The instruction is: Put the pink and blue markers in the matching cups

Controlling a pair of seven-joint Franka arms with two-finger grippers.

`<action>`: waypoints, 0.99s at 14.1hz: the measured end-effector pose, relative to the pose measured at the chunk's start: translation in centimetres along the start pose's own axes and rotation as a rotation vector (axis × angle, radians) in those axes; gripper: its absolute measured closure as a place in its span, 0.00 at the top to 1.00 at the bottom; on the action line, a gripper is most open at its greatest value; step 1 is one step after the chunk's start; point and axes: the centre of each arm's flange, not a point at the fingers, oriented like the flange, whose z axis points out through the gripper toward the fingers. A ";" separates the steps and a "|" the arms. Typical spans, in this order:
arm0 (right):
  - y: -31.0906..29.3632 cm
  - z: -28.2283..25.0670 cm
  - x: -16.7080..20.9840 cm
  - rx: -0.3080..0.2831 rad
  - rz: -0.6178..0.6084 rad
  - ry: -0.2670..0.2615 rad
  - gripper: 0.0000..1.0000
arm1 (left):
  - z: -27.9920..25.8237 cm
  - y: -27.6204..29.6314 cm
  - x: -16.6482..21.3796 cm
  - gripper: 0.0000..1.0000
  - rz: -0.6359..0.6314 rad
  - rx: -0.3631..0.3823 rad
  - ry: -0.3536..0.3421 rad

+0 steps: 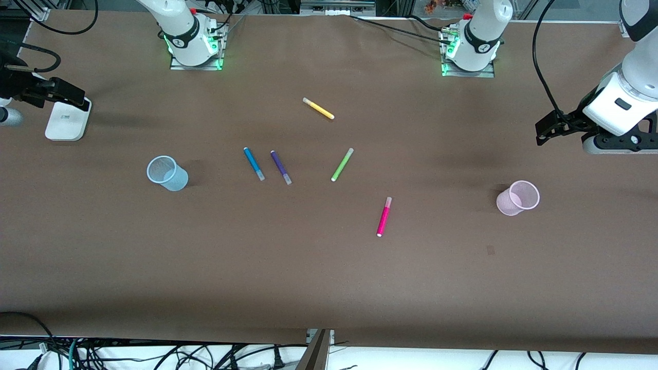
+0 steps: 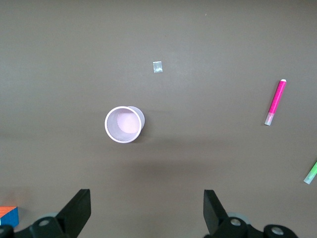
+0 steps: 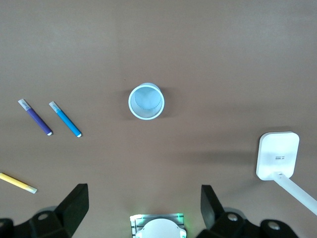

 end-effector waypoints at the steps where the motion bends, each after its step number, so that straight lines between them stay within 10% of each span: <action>1: 0.0 0.0 0.0 0.000 0.000 0.000 1.00 | 0.0 0.0 0.0 1.00 0.000 -0.002 -0.001; 8: -3.4 1.5 0.9 0.000 -0.060 -0.025 1.00 | 0.1 0.4 -0.2 1.00 0.003 -0.016 -0.019; 14: -14.0 13.6 6.8 0.008 -0.207 -0.159 1.00 | 4.1 7.2 -0.2 1.00 0.112 -0.050 -0.134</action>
